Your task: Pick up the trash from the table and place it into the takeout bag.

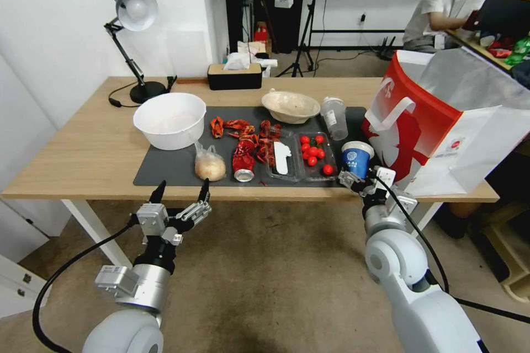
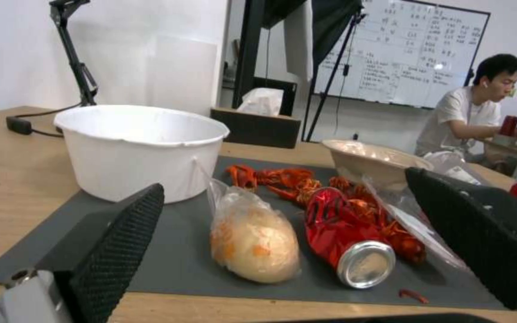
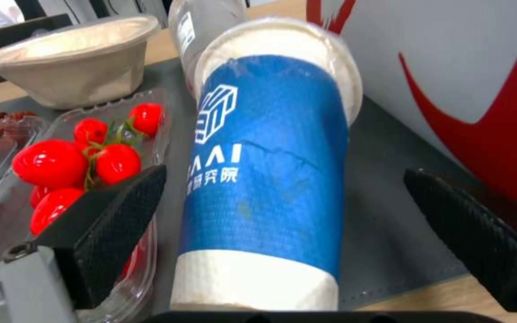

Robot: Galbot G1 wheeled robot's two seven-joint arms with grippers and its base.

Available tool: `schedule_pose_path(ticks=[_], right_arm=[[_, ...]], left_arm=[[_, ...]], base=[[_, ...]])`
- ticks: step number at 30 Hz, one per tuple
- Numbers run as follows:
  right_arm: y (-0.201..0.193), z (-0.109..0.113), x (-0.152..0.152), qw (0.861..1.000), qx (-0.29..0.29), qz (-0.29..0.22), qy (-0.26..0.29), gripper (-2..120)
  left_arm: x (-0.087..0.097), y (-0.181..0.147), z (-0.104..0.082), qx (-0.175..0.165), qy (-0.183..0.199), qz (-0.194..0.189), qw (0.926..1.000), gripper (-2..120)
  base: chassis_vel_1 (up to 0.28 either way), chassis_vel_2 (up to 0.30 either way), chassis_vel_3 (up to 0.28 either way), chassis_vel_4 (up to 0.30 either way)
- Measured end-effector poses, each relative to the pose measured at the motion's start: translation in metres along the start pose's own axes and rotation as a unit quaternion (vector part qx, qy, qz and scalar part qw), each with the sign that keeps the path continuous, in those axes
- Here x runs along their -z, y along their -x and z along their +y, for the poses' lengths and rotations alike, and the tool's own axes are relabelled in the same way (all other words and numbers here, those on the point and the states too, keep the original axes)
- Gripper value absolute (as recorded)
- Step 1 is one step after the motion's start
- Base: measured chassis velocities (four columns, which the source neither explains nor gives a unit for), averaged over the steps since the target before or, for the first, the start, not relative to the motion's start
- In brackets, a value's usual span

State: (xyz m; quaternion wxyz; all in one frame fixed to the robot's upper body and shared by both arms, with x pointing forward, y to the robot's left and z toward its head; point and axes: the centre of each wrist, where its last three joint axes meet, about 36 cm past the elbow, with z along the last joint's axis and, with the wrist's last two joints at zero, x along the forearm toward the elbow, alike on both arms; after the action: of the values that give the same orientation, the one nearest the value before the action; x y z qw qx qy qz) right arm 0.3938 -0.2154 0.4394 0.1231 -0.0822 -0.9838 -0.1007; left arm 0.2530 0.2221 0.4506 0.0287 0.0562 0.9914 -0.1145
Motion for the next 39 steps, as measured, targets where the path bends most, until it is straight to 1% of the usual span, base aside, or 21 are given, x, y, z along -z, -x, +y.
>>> schedule_pose_path(ticks=[2,4,6,7,9,10,13,14,16,18,19,21,24,25,28,29,31,33,34,36,39], right_arm=[[0.001,0.001,0.000,1.000,0.000,0.002,0.000,99],[0.002,0.003,-0.002,1.000,0.000,0.009,-0.001,91],[0.003,0.004,-0.002,1.000,-0.001,0.010,-0.001,89],[0.004,0.004,-0.003,1.000,-0.003,0.012,-0.002,82],[0.004,0.004,-0.003,1.000,-0.003,0.012,-0.002,74],[0.004,0.004,-0.003,1.000,-0.003,0.012,-0.002,74],[0.005,0.004,-0.003,1.000,-0.004,0.013,-0.002,59],[0.005,0.004,-0.003,1.000,-0.004,0.013,-0.002,59],[0.005,0.004,-0.003,1.000,-0.004,0.014,-0.002,51],[0.005,0.004,-0.003,1.000,-0.004,0.014,-0.002,48],[0.005,0.004,-0.003,1.000,-0.005,0.013,-0.002,42],[0.005,0.004,-0.003,1.000,-0.005,0.013,-0.002,40],[0.004,0.003,-0.002,1.000,-0.007,0.012,-0.001,30],[0.004,0.003,-0.002,1.000,-0.007,0.012,-0.001,30],[0.000,0.002,0.001,1.000,-0.004,0.007,0.001,22],[0.000,0.002,0.001,1.000,-0.004,0.007,0.001,22],[-0.007,0.003,0.005,1.000,0.008,0.000,0.006,16],[-0.010,0.003,0.007,1.000,0.015,-0.005,0.008,15],[-0.015,0.004,0.010,1.000,0.025,-0.009,0.011,12],[-0.027,0.003,0.018,0.998,0.050,-0.023,0.018,11],[-0.034,0.000,0.023,0.996,0.070,-0.041,0.027,11]], left_arm=[[-0.001,0.000,0.000,0.000,0.000,0.000,1.0000,100],[-0.002,0.000,0.001,0.001,0.000,-0.001,1.0000,100],[-0.002,0.000,0.001,0.001,0.000,-0.001,1.0000,100],[-0.002,0.001,0.001,0.002,0.000,-0.002,1.0000,100],[-0.003,0.001,0.001,0.002,0.000,-0.002,1.0000,100],[-0.003,0.001,0.001,0.002,0.000,-0.002,1.0000,100],[-0.006,0.002,0.002,0.003,0.000,-0.001,1.0000,100],[-0.006,0.002,0.002,0.003,0.000,-0.001,1.0000,100],[-0.007,0.003,0.002,0.003,0.000,0.000,1.0000,100],[-0.007,0.003,0.002,0.003,-0.001,0.000,1.0000,100],[-0.009,0.004,0.003,0.003,-0.001,0.001,1.0000,100],[-0.009,0.004,0.003,0.003,-0.001,0.001,1.0000,100],[-0.010,0.005,0.004,0.003,0.001,0.001,1.0000,100],[-0.010,0.005,0.004,0.003,0.001,0.001,1.0000,100],[-0.011,0.005,0.004,0.003,0.001,0.001,1.0000,100],[-0.011,0.005,0.004,0.003,0.001,0.001,1.0000,100],[-0.011,0.006,0.004,0.003,0.001,0.001,1.0000,100],[-0.011,0.006,0.004,0.003,0.001,0.001,1.0000,100],[-0.011,0.006,0.004,0.003,0.001,0.001,1.0000,100],[-0.012,0.006,0.004,0.003,0.000,0.000,1.0000,100],[-0.012,0.006,0.004,0.003,0.000,0.000,1.0000,100]], base=[[0.000,0.000,0.000,0.000],[0.000,0.000,0.000,0.000],[0.000,0.000,0.000,0.000],[0.000,0.000,0.000,0.000],[0.000,0.000,0.000,0.000],[0.000,0.000,0.000,0.000],[0.000,0.000,0.000,0.000],[0.000,0.000,0.000,0.000],[0.000,0.000,0.000,0.000],[0.000,0.000,0.000,0.000],[0.000,0.000,0.000,0.000],[0.000,0.000,0.000,0.000],[0.000,0.000,0.000,0.000],[0.000,0.000,0.000,0.000],[0.000,0.000,0.000,0.000],[0.000,0.000,0.000,0.000],[0.000,0.000,0.000,0.000],[0.000,0.000,0.000,0.000],[0.000,0.000,0.000,0.000],[0.000,0.000,0.000,0.000],[0.000,0.000,0.000,0.000]])
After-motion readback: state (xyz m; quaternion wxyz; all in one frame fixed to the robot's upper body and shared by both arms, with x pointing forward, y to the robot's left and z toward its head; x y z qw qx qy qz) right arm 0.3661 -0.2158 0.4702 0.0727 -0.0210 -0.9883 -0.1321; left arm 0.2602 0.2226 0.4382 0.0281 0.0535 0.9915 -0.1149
